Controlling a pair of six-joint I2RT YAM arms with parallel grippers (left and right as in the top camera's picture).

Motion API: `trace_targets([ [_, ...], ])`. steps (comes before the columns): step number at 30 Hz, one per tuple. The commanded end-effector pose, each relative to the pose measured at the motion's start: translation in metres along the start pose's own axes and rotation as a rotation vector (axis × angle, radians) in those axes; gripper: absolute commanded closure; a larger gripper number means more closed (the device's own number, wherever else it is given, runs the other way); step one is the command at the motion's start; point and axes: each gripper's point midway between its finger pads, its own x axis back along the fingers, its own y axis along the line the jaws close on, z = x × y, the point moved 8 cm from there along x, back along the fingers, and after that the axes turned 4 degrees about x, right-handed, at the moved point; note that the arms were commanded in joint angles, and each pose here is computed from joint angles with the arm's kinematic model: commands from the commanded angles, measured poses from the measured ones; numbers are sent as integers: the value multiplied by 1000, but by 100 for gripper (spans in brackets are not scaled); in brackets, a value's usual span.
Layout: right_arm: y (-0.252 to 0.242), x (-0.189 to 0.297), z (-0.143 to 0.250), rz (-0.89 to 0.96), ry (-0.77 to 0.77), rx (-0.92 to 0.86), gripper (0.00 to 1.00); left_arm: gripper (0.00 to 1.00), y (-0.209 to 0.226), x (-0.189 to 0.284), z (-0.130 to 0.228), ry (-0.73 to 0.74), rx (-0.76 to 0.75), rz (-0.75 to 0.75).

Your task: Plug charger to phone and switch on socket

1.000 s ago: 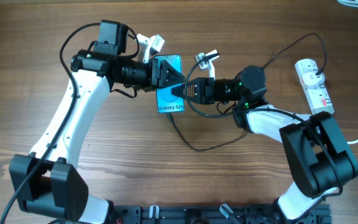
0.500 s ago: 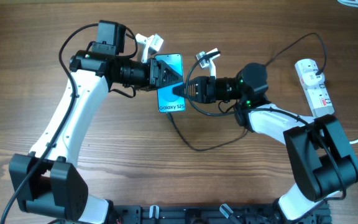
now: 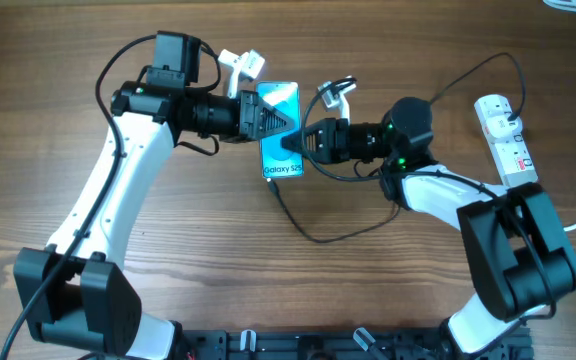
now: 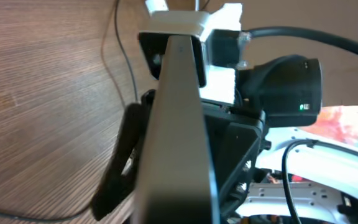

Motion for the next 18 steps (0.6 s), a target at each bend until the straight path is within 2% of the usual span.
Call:
trace_targets([
  [1, -12, -4, 10, 7, 25, -34, 25, 96, -4, 5, 0, -51, 10, -168],
  [3, -12, -3, 11, 2, 41, -2, 19, 96, 12, 9, 0, -87, 79, -333],
  [6, -26, -3, 18, 41, 61, -12, 16, 96, 35, 20, 3, -151, 195, -594],
  [11, -58, 2, 39, 167, 95, -12, 15, 96, 54, 31, 8, -208, 313, -799],
  [14, -80, 9, 54, 314, 101, -27, 2, 96, 67, 20, 12, -174, 342, -842],
  [18, -116, 31, 74, 707, 65, -170, 0, 96, 94, -1, 19, -141, 394, -996],
])
